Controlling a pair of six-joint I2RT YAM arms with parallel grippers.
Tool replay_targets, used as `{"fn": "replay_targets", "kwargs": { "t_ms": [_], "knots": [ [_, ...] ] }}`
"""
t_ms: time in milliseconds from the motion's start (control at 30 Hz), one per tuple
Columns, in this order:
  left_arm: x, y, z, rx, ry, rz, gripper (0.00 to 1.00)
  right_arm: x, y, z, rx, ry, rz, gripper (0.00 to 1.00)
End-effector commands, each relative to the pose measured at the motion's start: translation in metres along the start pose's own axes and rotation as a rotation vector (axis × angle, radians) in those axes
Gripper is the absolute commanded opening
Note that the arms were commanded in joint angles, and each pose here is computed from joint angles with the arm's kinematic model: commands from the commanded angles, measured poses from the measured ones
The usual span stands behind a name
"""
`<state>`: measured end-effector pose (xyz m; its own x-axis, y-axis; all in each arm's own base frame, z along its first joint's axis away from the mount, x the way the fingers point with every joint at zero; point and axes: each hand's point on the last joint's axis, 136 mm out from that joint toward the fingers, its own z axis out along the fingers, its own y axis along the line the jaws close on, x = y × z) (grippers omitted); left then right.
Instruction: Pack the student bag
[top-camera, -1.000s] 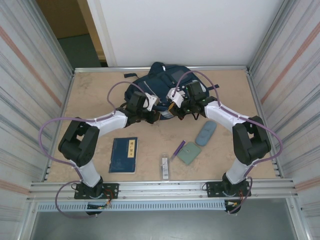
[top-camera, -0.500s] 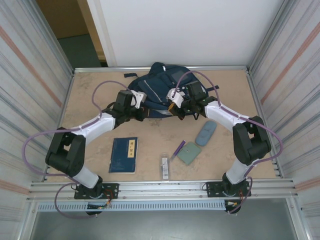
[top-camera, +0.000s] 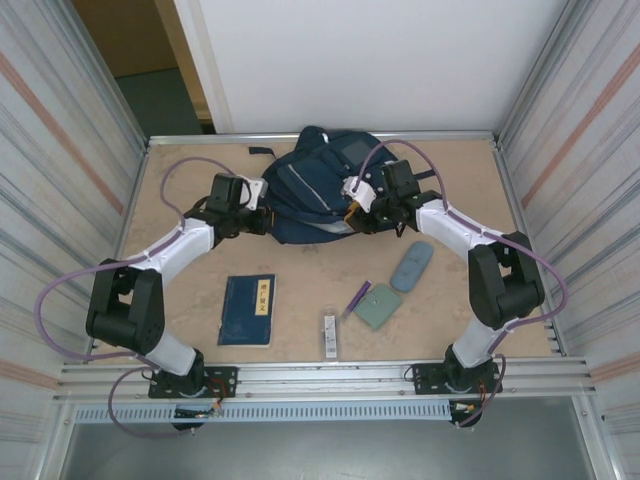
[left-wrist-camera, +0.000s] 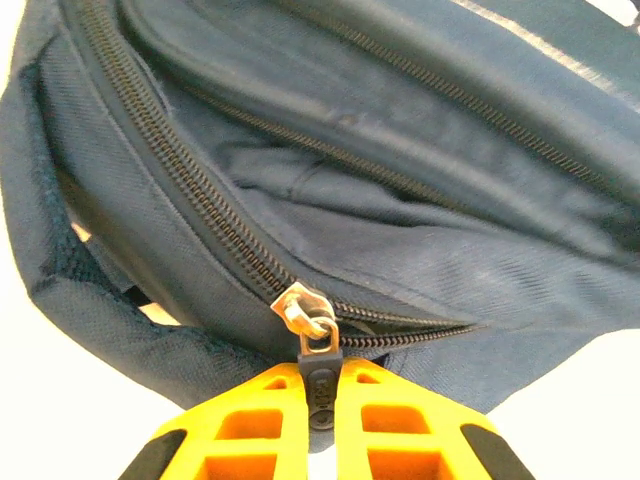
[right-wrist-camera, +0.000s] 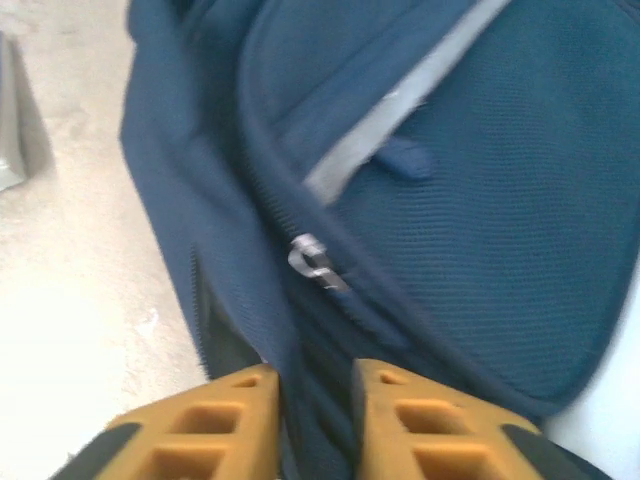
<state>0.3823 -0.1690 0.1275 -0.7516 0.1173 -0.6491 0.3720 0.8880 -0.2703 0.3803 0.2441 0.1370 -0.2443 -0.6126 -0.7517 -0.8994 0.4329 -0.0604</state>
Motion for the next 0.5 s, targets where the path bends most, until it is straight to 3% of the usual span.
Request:
{"fn": "replay_targets", "kwargs": {
  "t_ms": [0, 100, 300, 467],
  "knots": [
    [-0.01, -0.04, -0.017, 0.123, -0.021, 0.089, 0.0, -0.017, 0.002, -0.013, 0.034, -0.031, -0.007, 0.38],
    [-0.007, -0.072, -0.022, 0.197, -0.014, 0.136, 0.0, -0.034, 0.03, -0.011, 0.001, -0.042, -0.058, 0.48],
    [-0.008, -0.123, -0.022, 0.312, -0.012, 0.17, 0.0, -0.066, 0.08, 0.006, -0.041, -0.127, -0.104, 0.56],
    [-0.016, -0.152, -0.022, 0.39, -0.028, 0.185, 0.0, -0.053, 0.074, 0.028, 0.024, -0.089, -0.117, 0.58]
  ]
}}
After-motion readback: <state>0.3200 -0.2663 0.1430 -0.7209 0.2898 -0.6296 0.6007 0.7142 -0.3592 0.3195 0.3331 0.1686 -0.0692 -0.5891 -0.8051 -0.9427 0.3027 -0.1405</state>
